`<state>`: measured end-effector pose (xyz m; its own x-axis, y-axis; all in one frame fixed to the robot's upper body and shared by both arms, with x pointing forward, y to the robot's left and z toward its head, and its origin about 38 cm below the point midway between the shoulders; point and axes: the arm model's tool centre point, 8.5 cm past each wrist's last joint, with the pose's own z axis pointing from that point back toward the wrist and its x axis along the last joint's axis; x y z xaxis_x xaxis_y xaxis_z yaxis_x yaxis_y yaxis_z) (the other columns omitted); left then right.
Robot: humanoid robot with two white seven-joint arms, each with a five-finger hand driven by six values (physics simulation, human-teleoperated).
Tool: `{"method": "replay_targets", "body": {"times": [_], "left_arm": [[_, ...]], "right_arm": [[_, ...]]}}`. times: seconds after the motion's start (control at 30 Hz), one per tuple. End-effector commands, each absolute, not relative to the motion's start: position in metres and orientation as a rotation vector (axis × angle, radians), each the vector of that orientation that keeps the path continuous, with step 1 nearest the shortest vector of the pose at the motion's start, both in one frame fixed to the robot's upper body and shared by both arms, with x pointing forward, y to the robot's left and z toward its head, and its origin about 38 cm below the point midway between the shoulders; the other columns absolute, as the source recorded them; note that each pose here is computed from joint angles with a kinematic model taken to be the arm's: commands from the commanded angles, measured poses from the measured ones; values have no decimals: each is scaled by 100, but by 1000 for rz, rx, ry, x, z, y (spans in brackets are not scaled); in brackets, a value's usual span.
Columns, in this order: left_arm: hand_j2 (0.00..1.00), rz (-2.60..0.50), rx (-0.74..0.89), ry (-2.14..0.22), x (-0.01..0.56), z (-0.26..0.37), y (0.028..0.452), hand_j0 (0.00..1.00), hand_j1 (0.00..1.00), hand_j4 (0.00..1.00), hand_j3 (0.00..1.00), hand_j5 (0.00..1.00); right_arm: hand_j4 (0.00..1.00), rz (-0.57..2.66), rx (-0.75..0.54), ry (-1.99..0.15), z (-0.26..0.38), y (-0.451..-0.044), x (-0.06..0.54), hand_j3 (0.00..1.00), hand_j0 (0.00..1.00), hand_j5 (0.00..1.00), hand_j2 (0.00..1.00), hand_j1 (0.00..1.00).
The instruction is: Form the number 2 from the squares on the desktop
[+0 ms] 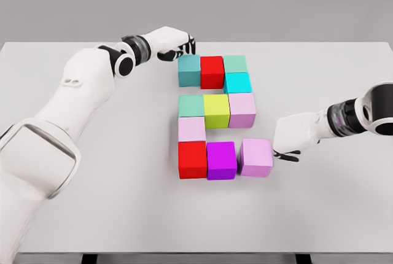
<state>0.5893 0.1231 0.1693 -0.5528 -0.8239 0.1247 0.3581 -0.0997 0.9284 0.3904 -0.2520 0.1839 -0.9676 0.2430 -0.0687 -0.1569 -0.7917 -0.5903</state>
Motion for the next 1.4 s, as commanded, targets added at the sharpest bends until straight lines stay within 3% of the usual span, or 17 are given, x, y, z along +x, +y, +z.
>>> {"method": "replay_targets", "body": {"times": [0.0, 0.73, 1.2, 1.33, 1.37], "left_arm": [[57, -1777, 545, -1322, 589, 170, 123, 57, 57, 57, 57, 57], [57, -1796, 524, -1326, 587, 168, 122, 57, 57, 57, 57, 57], [63, -1783, 539, -1349, 588, 171, 121, 63, 63, 63, 63, 63], [66, -1751, 571, -1404, 594, 193, 160, 66, 66, 66, 66, 66], [74, -1708, 549, -1448, 595, 199, 169, 74, 74, 74, 74, 74]], "right_arm": [[13, 2779, -206, -902, 184, -251, 390, 13, 13, 13, 13, 13], [13, 2788, -206, -918, 186, -246, 389, 13, 13, 13, 13, 13], [13, 2794, -201, -922, 186, -244, 388, 13, 13, 13, 13, 13], [14, 2794, -199, -925, 186, -244, 388, 14, 14, 14, 14, 14], [14, 2794, -199, -925, 186, -244, 388, 14, 14, 14, 14, 14]]}}
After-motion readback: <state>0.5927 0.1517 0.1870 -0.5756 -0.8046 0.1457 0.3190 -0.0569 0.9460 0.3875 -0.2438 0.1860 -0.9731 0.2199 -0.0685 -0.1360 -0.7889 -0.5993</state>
